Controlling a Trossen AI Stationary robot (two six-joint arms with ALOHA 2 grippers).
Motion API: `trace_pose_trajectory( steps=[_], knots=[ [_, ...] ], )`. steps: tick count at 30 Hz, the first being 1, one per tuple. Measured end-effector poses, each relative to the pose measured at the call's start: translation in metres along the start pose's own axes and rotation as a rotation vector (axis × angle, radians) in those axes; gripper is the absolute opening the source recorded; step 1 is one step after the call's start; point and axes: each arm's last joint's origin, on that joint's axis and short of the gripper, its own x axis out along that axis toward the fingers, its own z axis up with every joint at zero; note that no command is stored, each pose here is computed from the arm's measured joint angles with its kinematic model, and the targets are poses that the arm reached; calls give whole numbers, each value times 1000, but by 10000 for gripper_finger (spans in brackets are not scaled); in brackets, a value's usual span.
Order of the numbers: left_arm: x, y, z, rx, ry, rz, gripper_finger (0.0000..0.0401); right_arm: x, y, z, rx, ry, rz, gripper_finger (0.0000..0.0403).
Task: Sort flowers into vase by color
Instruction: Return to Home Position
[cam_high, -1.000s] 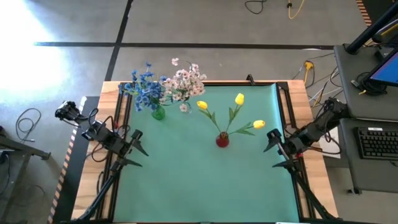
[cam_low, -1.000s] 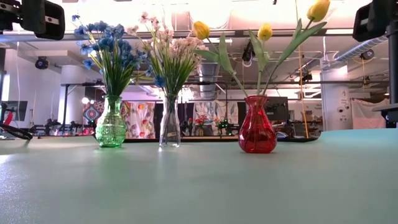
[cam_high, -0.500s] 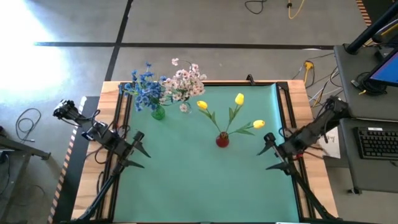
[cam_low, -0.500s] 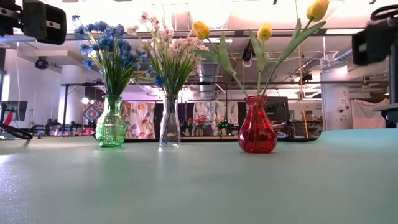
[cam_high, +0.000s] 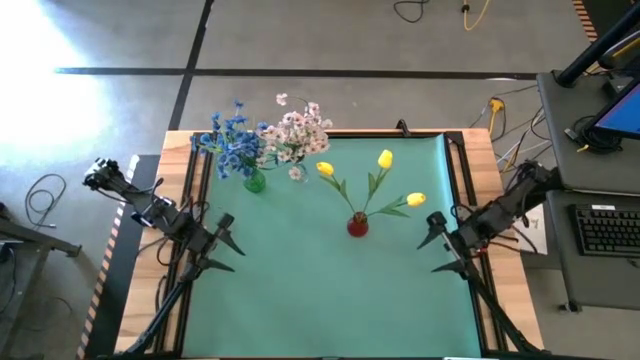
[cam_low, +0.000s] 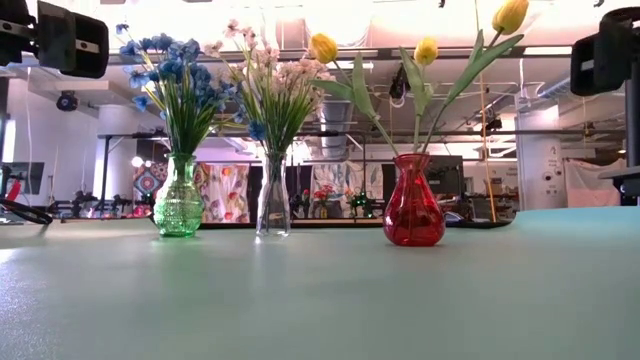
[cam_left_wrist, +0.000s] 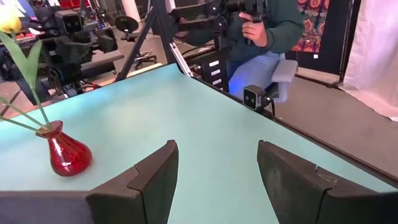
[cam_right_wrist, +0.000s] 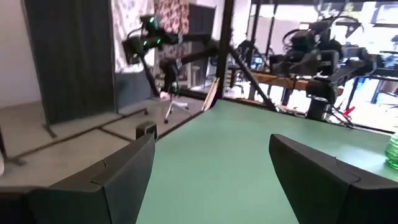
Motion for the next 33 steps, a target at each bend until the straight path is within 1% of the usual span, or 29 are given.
trace_pose_trajectory(
  steps=[6, 17, 27, 33],
  knots=[
    [2, 0, -1, 1, 20, -4, 205, 0, 0, 0, 1, 2, 23, 309],
    [6, -1, -4, 3, 54, -8, 205, 0, 0, 0, 2, 3, 23, 311],
    [9, -1, -6, 5, 82, -13, 205, 0, 0, 0, 1, 3, 22, 301],
    [11, -2, -7, 6, 96, -15, 205, 0, 0, -1, 1, 3, 22, 308]
  ],
)
